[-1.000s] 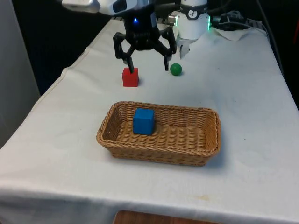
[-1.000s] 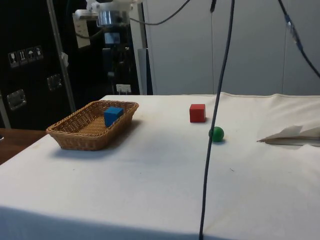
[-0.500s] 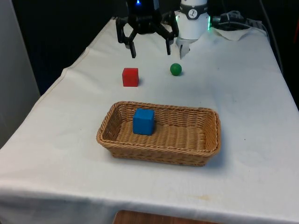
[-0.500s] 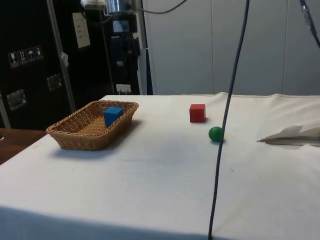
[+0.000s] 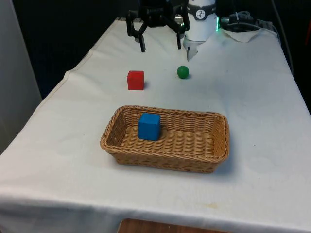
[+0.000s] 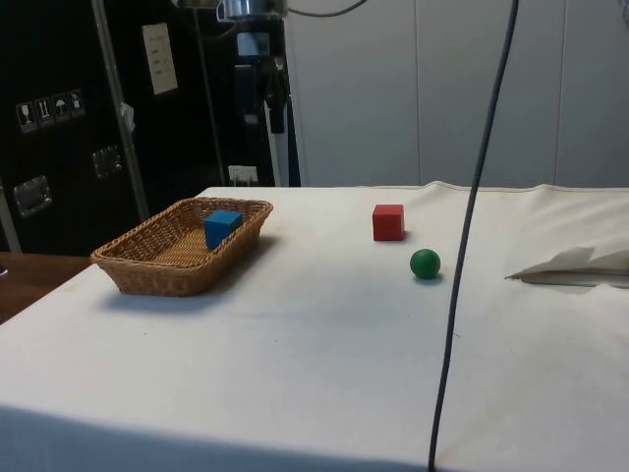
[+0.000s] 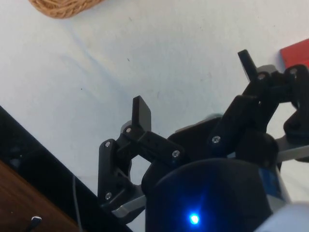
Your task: Place all non-red objects into the basket.
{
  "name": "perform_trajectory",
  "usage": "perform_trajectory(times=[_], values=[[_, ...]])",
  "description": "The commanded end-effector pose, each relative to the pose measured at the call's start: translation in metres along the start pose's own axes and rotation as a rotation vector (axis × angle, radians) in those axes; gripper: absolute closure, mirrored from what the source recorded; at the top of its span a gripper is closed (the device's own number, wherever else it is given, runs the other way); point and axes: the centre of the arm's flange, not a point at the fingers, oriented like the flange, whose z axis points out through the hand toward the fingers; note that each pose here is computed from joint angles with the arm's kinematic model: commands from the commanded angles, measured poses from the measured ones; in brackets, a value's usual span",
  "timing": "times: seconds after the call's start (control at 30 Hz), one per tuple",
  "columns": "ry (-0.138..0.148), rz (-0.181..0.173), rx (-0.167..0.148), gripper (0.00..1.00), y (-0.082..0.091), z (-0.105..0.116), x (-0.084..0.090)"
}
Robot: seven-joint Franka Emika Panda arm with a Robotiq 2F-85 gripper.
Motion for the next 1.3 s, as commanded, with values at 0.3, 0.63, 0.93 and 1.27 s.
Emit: perform_trajectory(times=[0.3, 0.63, 0.93, 1.27], values=[[0.023, -0.005, -0.008, 0.00, -0.008, -0.005, -0.013], [0.038, -0.017, -0.003, 0.00, -0.014, -0.008, -0.032], [0.057, -0.031, 0.012, 0.00, -0.017, -0.010, -0.052], [0.047, -0.069, 0.015, 0.00, -0.015, -0.011, -0.071]])
